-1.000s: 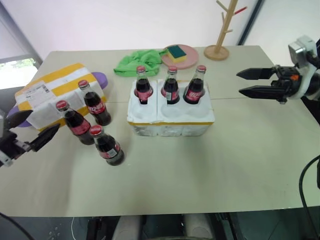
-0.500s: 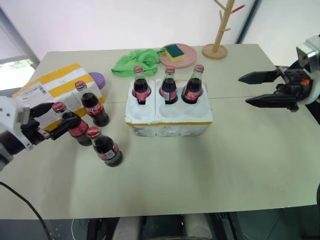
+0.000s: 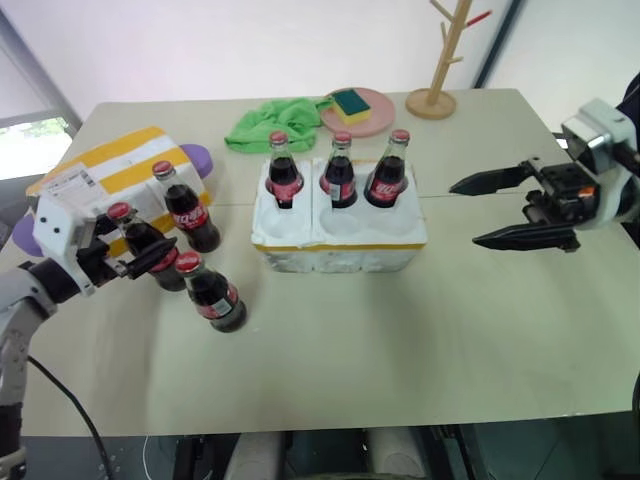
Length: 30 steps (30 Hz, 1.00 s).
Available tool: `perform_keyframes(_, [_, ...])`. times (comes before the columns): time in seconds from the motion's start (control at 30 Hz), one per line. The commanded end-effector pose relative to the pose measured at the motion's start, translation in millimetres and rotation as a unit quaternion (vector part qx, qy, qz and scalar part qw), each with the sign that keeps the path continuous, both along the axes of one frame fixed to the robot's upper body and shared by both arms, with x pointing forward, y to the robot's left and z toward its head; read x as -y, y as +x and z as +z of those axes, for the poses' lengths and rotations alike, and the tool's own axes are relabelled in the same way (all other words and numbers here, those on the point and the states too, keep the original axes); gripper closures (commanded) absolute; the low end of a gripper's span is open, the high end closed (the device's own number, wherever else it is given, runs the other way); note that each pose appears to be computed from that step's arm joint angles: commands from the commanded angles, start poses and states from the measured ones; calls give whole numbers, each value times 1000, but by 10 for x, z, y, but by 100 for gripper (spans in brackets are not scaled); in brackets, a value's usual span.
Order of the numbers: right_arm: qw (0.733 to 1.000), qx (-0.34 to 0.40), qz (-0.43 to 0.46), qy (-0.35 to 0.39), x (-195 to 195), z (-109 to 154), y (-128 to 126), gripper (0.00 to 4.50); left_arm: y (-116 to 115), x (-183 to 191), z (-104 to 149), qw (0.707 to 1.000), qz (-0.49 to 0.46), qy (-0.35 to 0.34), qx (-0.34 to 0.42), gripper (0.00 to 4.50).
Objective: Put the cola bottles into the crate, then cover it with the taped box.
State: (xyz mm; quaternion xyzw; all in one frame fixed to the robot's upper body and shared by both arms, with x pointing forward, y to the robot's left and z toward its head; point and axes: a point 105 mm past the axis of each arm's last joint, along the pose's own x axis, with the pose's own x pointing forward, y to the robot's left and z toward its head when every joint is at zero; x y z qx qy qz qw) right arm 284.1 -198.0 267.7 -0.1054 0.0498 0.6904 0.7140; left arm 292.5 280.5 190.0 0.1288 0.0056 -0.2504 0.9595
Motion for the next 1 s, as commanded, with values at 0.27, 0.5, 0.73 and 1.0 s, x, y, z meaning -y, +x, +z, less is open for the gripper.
perform_keyframes(0.27, [999,27,7,16,-25,137,-19,0,24,-56,152,999,18,-26,32,248])
perform_keyframes(0.5, [1000,19,3,21,-33,109,8,0,5,-60,265,999,22,-27,40,248])
perform_keyframes(0.73, [1000,17,-3,23,-38,80,38,0,3,55,729,996,-4,-35,82,248])
perform_keyframes(1.0, [999,14,-11,31,-32,17,55,0,4,433,1250,990,-100,-20,100,248])
